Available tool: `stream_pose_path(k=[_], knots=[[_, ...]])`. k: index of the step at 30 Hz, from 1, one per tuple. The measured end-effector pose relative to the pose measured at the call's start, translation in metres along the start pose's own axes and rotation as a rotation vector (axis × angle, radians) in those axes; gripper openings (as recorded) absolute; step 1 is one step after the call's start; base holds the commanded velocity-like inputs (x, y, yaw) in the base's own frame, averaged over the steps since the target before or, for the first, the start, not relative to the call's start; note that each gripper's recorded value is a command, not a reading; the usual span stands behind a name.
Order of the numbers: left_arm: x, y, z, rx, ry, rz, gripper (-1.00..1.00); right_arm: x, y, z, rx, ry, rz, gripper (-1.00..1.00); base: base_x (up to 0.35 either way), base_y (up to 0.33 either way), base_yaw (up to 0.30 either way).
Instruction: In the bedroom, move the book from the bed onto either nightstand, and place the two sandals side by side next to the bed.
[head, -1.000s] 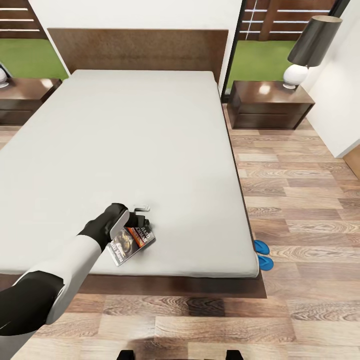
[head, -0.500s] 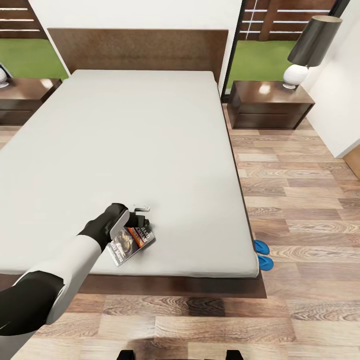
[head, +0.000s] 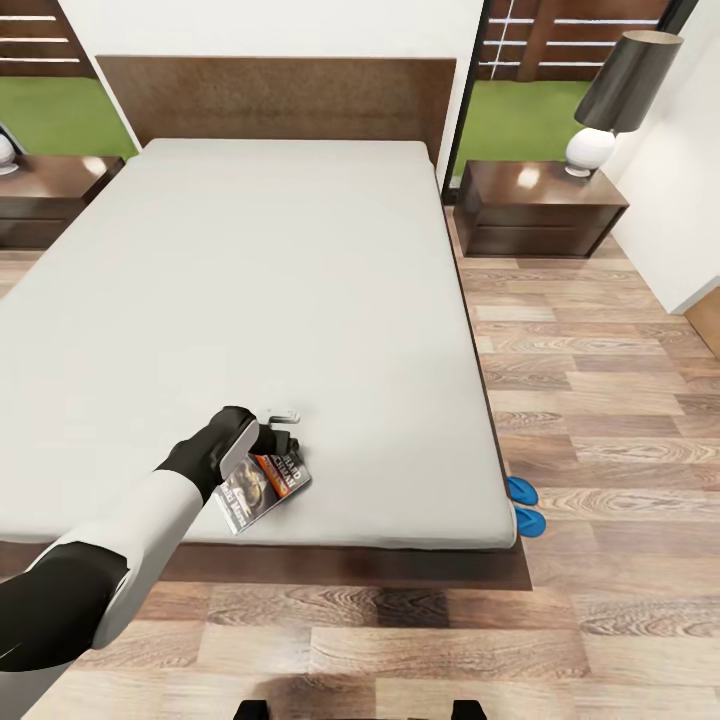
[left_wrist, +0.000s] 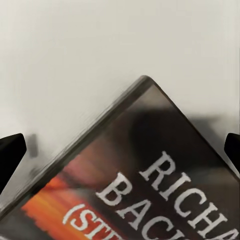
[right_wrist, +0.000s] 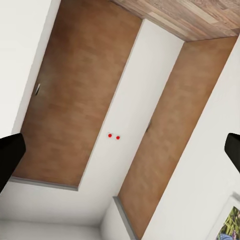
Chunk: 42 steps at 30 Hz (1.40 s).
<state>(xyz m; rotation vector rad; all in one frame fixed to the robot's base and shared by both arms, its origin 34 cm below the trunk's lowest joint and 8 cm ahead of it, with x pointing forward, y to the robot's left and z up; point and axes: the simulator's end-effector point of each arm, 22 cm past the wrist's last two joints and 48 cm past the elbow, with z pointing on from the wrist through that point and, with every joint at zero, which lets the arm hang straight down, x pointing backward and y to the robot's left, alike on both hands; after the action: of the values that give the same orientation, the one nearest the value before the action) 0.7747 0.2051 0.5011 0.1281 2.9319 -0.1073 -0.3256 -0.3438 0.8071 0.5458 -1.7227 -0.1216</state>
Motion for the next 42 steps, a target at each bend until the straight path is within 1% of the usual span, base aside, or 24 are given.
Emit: stream_pose_path(k=[42], knots=[[0.0002, 0.0005, 0.0001, -0.002, 0.000, 0.003, 1.00, -0.0013, 0.0009, -0.0002, -0.001, -0.002, -0.002, 1.00, -0.012, 0.000, 0.000]])
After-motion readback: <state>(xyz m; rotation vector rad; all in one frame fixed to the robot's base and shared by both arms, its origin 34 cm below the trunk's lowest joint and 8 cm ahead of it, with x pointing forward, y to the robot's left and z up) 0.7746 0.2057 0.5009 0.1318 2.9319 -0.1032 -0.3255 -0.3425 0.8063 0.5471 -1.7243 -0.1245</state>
